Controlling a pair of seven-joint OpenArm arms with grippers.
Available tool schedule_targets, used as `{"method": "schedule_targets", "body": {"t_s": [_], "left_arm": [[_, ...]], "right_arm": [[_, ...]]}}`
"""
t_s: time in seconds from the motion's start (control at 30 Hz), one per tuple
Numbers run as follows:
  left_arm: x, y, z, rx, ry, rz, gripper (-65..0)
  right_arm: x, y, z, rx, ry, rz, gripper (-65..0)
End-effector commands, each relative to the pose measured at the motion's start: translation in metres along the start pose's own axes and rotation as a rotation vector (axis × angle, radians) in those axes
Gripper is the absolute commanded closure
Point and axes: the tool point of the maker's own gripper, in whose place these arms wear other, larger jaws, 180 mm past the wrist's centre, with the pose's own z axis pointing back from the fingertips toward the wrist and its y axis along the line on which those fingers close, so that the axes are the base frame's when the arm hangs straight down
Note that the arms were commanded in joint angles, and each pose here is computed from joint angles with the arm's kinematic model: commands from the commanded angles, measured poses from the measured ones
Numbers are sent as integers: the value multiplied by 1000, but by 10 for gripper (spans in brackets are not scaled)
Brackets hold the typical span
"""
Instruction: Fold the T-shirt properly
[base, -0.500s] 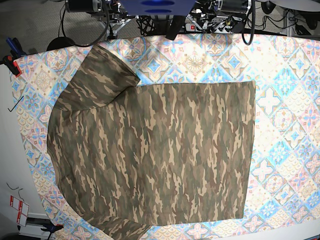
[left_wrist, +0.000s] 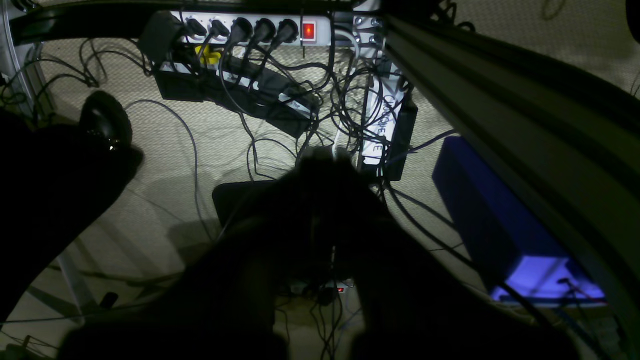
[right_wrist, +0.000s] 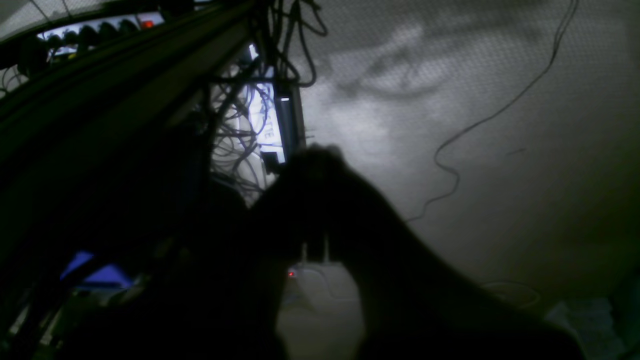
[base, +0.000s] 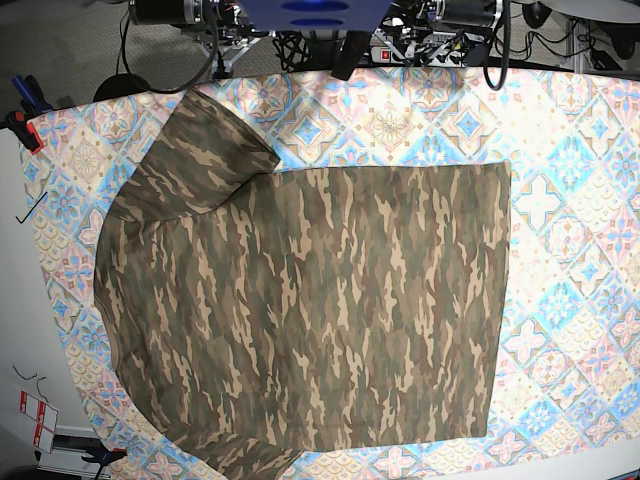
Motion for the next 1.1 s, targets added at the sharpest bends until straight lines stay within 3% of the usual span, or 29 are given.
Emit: {"method": "schedule_targets", "body": {"t_s": [0.0, 0.1, 0.27, 0.4, 0.67, 0.93, 1.07], "left_arm": [[-3, 4, 0, 9, 1, -7, 0], [-19, 16, 2, 27, -2, -6, 0], [-35, 36, 12, 56, -155, -15, 0], [-39, 54, 28, 85, -310, -19, 0], [-48, 54, 61, 85, -543, -35, 0], [-52, 52, 114, 81, -839, -54, 0], [-56, 52, 121, 81, -860, -56, 0]], "right_arm": [[2, -15, 1, -23, -7, -4, 0], [-11, -32, 2, -50, 8, -29, 0], [-36, -40, 6, -73, -33, -123, 0], [-43, -47, 11, -91, -127, -117, 0], [-50, -57, 27, -119, -308, -98, 0], [-64, -68, 66, -152, -561, -64, 0], [-67, -69, 88, -163, -686, -48, 0]]}}
